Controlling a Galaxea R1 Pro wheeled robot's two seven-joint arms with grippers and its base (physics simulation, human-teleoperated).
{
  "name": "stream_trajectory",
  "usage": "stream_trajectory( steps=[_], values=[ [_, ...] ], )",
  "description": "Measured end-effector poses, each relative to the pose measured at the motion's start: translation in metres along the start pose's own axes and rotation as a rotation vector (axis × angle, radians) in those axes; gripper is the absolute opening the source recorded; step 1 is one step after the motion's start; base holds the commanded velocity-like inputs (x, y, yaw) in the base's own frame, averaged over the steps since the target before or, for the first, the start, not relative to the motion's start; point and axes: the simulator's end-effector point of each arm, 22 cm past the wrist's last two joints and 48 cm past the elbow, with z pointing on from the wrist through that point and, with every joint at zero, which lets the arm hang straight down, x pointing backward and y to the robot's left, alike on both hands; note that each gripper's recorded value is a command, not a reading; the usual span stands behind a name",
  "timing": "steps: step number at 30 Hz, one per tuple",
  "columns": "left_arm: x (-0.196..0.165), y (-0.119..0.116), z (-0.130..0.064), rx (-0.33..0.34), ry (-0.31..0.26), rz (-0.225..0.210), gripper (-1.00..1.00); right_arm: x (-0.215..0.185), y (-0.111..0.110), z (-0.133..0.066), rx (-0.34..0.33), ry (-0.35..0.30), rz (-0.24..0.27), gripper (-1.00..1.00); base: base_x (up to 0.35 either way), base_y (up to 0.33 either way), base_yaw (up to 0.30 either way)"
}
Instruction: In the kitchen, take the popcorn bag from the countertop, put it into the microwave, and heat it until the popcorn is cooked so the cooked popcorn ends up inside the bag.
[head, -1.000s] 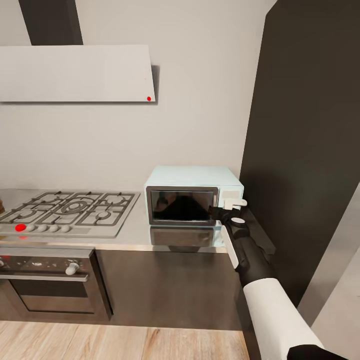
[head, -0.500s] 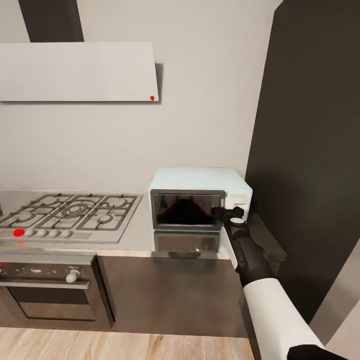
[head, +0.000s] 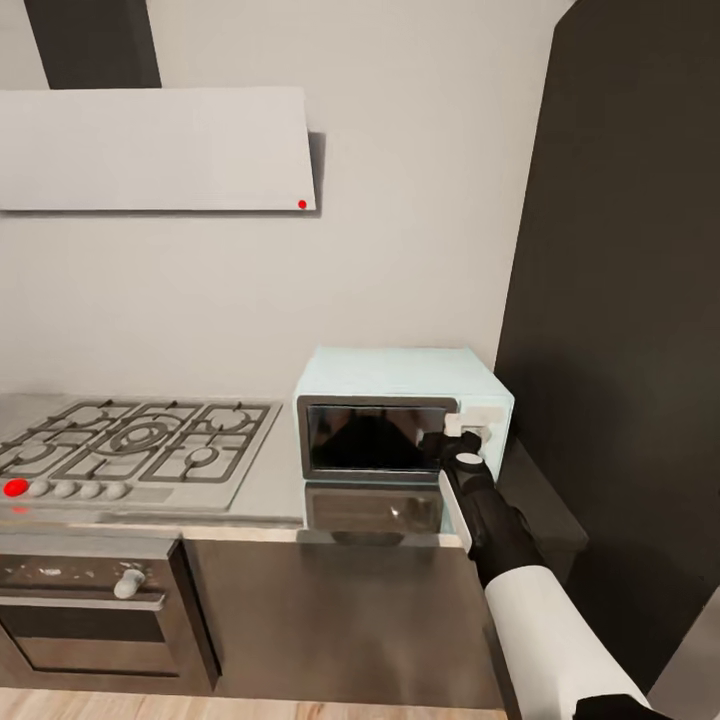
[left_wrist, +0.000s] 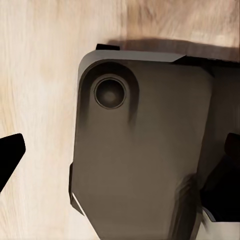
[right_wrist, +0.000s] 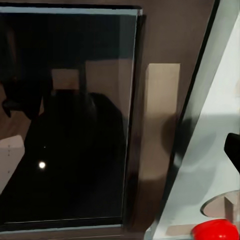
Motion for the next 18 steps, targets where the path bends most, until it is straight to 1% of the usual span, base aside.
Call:
stream_trajectory(
  steps=[10,11,12,13,15,18],
  values=[
    [0.0000,0.0009,-0.0003,-0.001,-0.002,-0.001,1.00,0.0006,0.0001,-0.0009,-0.001,0.002,0.003,1.00,0.004,0.000,0.000],
    [0.0001,0.0011,-0.0003,-0.001,-0.002,-0.001,1.00,0.0005,0.0001,-0.0009,-0.001,0.002,0.003,-1.00,0.000,0.000,0.000],
    [0.0003,0.0009,-0.0001,-0.001,0.000,-0.001,1.00,0.0009,0.0041,-0.0003,-0.014,0.002,0.013,-1.00,0.000,0.000,0.000],
    [-0.0001,0.0010,0.0000,-0.001,0.000,-0.001,1.00,0.0007,0.0068,-0.0003,-0.018,0.002,0.004,-1.00,0.000,0.000,0.000],
    [0.0004,0.0009,-0.0004,-0.001,-0.001,-0.001,1.00,0.0010,0.0007,-0.0009,-0.003,0.003,0.005,-1.00,0.000,0.000,0.000],
    [0.0001,0.0009,-0.0004,-0.001,-0.002,-0.001,1.00,0.0007,-0.0002,-0.0011,0.000,0.003,0.003,-1.00,0.000,0.000,0.000]
  ],
)
